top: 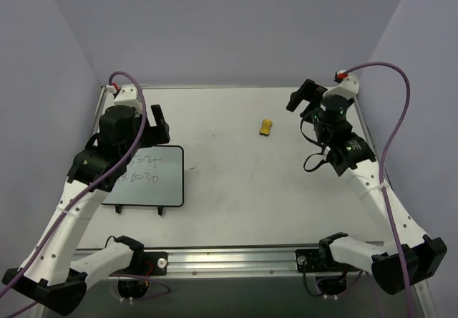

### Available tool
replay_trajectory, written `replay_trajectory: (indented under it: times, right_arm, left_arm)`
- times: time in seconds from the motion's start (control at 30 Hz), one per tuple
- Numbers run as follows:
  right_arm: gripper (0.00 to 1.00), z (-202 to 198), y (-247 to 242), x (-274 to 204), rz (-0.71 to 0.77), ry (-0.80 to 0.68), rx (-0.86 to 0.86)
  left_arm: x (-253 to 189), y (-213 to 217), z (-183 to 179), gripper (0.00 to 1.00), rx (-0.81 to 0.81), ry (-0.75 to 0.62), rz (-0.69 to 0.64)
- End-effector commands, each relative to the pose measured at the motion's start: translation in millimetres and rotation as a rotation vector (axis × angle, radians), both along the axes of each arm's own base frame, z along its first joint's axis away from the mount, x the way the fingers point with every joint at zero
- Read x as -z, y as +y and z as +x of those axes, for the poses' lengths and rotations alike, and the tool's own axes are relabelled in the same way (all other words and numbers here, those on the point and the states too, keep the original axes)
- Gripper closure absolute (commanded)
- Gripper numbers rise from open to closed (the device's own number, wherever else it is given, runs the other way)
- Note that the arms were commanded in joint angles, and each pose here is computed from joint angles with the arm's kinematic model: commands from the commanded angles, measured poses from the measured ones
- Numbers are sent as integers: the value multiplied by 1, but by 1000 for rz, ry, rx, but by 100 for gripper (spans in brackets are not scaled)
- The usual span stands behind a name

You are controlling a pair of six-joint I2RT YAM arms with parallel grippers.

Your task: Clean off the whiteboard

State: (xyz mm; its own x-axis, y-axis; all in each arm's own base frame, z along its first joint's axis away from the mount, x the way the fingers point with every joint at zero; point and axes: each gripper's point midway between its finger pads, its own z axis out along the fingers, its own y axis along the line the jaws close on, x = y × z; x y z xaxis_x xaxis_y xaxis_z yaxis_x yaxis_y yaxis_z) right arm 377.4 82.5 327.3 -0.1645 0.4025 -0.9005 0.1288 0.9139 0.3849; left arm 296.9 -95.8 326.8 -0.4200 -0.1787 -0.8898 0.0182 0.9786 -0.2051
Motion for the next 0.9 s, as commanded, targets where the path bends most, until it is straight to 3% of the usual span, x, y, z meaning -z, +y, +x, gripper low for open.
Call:
replay_trajectory:
  times: [0.0, 0.47, 0.73, 0.87]
  right_arm:
    - [0, 3, -12, -27, -8, -58, 57]
    - [0, 16, -24, 11, -85, 108, 160]
    - [0, 65, -19, 103, -161, 336, 218]
    - [7, 106, -8, 160, -173, 455, 190]
  left_arm:
    - [-11, 3, -1, 6, -15, -41, -12]
    - [-12, 5, -2, 6, -25, -46, -14]
    - [-10, 6, -2, 6, -29, -42, -14]
    - [-11, 7, -2, 6, -29, -47, -17]
